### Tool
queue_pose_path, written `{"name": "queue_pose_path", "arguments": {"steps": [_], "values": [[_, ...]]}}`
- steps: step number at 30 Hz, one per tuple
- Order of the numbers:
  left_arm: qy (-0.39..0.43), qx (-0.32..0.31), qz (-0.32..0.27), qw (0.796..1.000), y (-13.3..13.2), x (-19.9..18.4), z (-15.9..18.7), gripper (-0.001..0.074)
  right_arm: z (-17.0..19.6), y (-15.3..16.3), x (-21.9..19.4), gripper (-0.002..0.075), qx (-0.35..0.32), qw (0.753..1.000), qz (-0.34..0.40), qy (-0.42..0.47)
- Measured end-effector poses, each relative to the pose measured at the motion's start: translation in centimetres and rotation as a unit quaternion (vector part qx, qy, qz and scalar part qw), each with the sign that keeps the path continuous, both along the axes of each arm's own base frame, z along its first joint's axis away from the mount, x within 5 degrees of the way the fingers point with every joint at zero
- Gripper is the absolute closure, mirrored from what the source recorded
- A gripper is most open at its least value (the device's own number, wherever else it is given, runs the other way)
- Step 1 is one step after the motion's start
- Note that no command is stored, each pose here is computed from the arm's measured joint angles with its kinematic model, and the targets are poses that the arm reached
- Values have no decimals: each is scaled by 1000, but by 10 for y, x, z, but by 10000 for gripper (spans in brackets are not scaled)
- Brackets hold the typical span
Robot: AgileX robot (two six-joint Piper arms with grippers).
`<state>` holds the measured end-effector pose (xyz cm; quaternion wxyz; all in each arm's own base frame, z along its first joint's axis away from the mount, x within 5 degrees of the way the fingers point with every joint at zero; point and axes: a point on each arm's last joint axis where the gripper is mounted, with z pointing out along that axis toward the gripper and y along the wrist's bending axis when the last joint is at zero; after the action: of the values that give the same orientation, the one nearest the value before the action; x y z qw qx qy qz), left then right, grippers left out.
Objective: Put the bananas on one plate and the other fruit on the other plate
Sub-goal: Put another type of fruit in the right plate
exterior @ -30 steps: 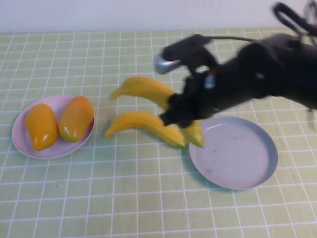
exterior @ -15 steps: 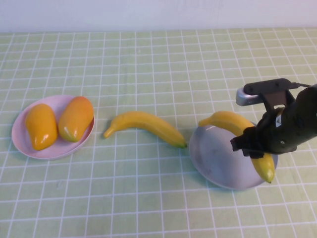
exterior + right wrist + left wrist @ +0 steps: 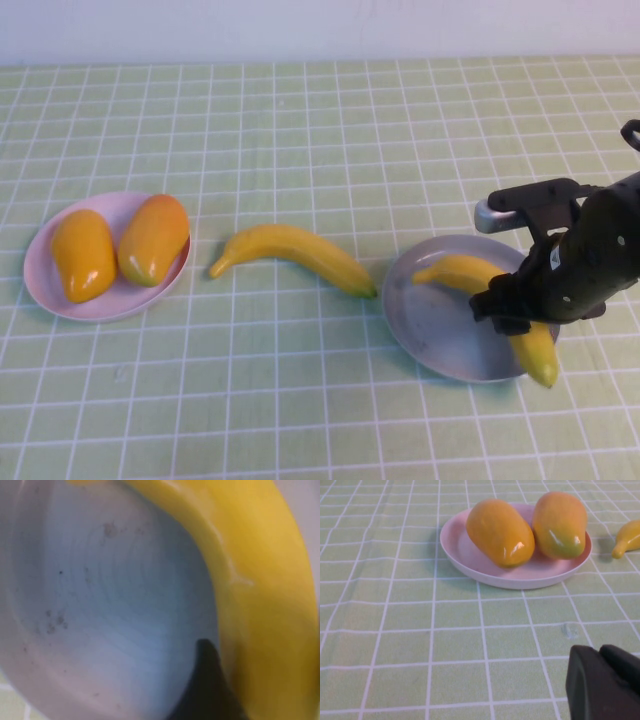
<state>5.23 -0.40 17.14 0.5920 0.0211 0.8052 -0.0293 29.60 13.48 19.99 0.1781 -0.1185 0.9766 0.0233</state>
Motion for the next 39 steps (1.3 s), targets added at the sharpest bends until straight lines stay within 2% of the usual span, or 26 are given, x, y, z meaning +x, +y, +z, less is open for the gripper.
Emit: {"name": "queue_pose_path", "arguments": {"steps": [2, 4, 8, 11, 15, 21, 27, 39], "values": [[0, 0, 0, 1000, 0, 0, 0, 732, 0, 0, 0, 272, -1, 1000, 0, 0], [0, 0, 0, 1000, 0, 0, 0, 732, 0, 0, 0, 239, 0, 1000, -1, 0], [0, 0, 0, 1000, 0, 0, 0, 732, 10, -1, 0, 226, -1, 1000, -3, -2], [0, 0, 0, 1000, 0, 0, 0, 732, 33, 8, 0, 235, 6, 999, 21, -36], [0, 0, 0, 1000, 0, 0, 0, 732, 62, 35, 0, 256, 10, 988, 121, -99], [0, 0, 0, 1000, 0, 0, 0, 732, 80, 89, 7, 262, 21, 943, 283, -174], [0, 0, 0, 1000, 0, 0, 0, 732, 57, 132, 33, 262, 5, 912, 375, -167], [0, 0, 0, 1000, 0, 0, 0, 732, -2, 172, 79, 262, -18, 910, 400, -104]]}}
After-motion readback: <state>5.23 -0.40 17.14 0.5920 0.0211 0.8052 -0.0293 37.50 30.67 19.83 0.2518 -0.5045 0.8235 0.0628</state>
